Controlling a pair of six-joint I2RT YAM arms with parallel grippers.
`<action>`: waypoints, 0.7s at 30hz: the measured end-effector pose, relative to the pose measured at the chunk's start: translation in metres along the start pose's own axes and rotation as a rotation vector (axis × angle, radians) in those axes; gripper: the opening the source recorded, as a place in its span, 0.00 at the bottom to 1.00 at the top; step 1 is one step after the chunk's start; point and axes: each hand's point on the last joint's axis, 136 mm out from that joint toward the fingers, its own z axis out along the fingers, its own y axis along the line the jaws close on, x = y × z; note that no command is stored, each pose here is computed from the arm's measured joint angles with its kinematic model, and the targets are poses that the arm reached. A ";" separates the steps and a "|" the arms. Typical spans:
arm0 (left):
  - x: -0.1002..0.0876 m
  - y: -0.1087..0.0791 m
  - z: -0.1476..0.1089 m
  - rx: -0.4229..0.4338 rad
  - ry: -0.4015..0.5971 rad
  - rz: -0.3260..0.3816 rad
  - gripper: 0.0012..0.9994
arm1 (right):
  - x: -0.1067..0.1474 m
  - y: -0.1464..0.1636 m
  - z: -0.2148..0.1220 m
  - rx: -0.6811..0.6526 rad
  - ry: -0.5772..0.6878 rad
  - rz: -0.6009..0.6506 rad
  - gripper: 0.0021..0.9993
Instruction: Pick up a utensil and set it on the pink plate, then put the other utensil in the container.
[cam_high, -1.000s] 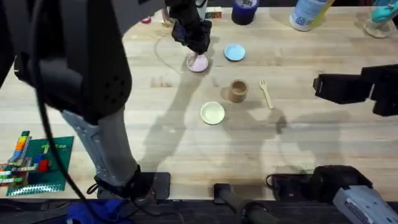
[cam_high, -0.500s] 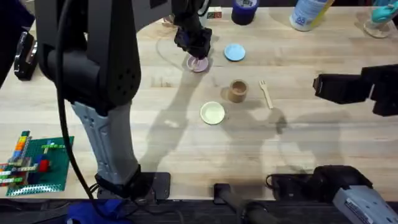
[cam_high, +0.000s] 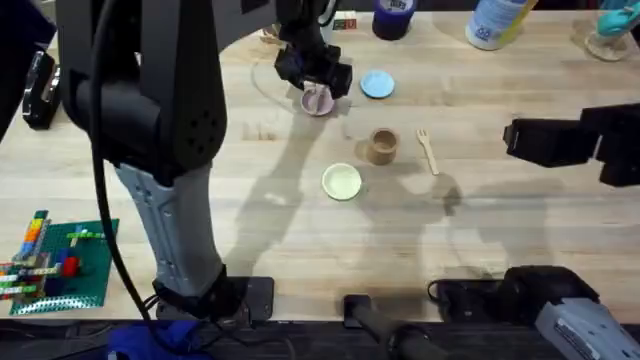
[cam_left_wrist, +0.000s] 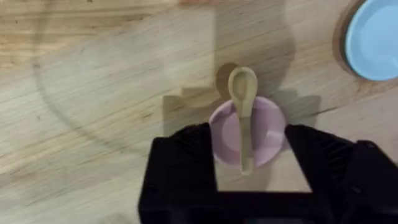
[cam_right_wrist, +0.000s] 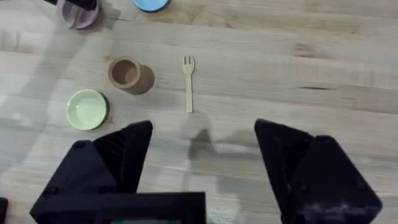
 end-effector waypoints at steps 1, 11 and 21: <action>0.002 0.000 -0.001 0.000 0.008 -0.001 0.81 | 0.000 0.000 0.000 0.000 0.000 0.000 1.00; -0.003 -0.002 -0.027 0.001 0.027 -0.002 1.00 | 0.000 0.000 0.000 0.000 0.000 0.000 1.00; 0.011 -0.005 -0.097 0.004 -0.010 0.024 1.00 | 0.000 0.000 0.000 0.000 0.000 0.000 1.00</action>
